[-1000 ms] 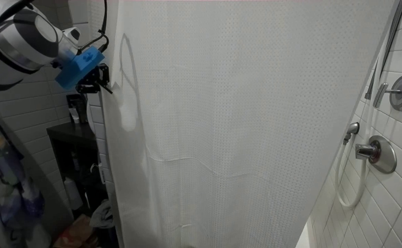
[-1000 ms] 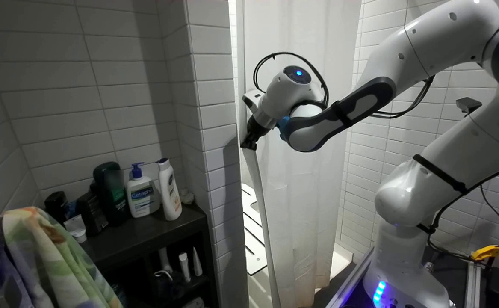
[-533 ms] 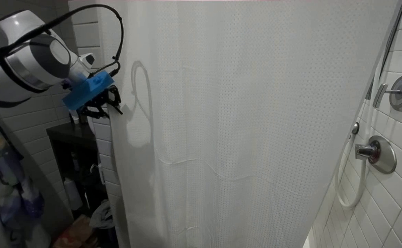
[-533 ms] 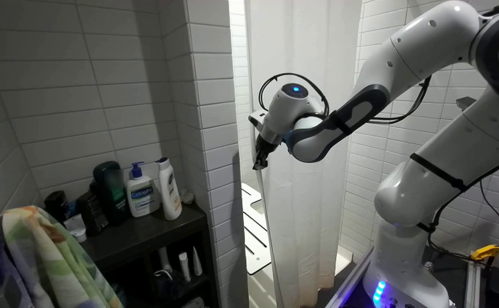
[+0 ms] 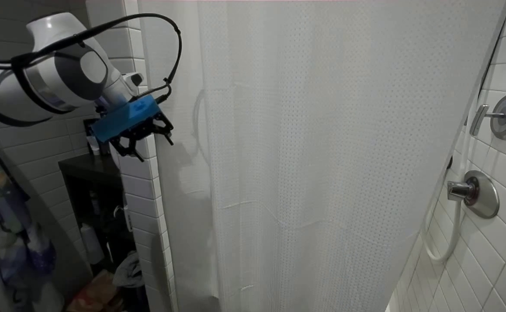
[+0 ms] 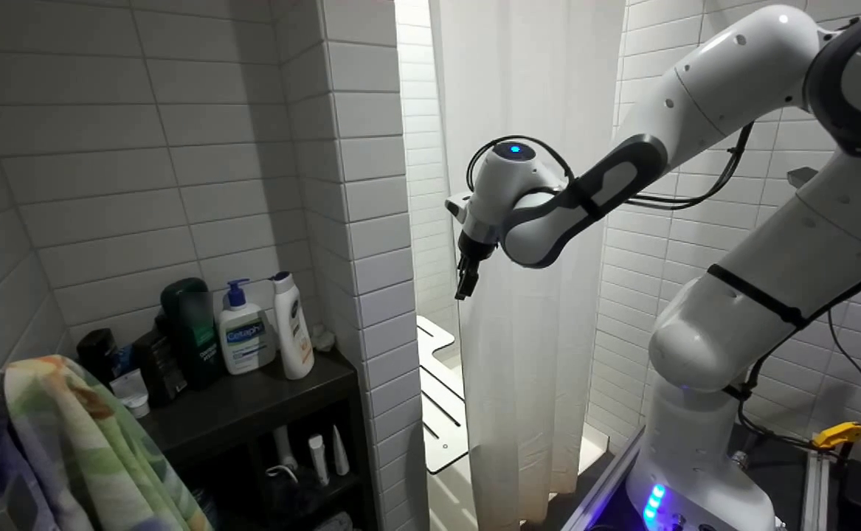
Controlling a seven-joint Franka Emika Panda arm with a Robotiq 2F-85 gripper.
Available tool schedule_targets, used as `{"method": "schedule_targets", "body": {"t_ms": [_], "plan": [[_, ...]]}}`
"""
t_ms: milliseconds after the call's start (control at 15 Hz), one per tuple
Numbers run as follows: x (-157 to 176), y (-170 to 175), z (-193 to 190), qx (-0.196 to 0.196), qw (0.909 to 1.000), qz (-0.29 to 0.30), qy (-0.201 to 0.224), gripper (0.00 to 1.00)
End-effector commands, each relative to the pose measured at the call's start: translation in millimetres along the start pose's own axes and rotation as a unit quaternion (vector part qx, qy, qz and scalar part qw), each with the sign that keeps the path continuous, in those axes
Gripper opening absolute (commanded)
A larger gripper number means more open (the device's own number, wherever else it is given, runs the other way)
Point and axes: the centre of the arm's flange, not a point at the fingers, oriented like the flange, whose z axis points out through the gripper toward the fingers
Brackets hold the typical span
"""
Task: Pull the shower curtain to the left
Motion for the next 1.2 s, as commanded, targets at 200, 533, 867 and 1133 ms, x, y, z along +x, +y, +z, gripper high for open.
{"method": "schedule_targets", "body": {"t_ms": [200,533,867,1133], "plan": [[-88.2,33.8,-60.9,0.014,0.9934,0.080,-0.081,1.00],[-151.4,71.3,-67.5,0.035,0.9666,0.191,-0.167,1.00],[-205.6,119.6,-54.6,0.043,0.9314,0.338,-0.128,1.00],[-240.0,144.1,-52.2,0.034,0.9050,0.417,-0.080,1.00]]}}
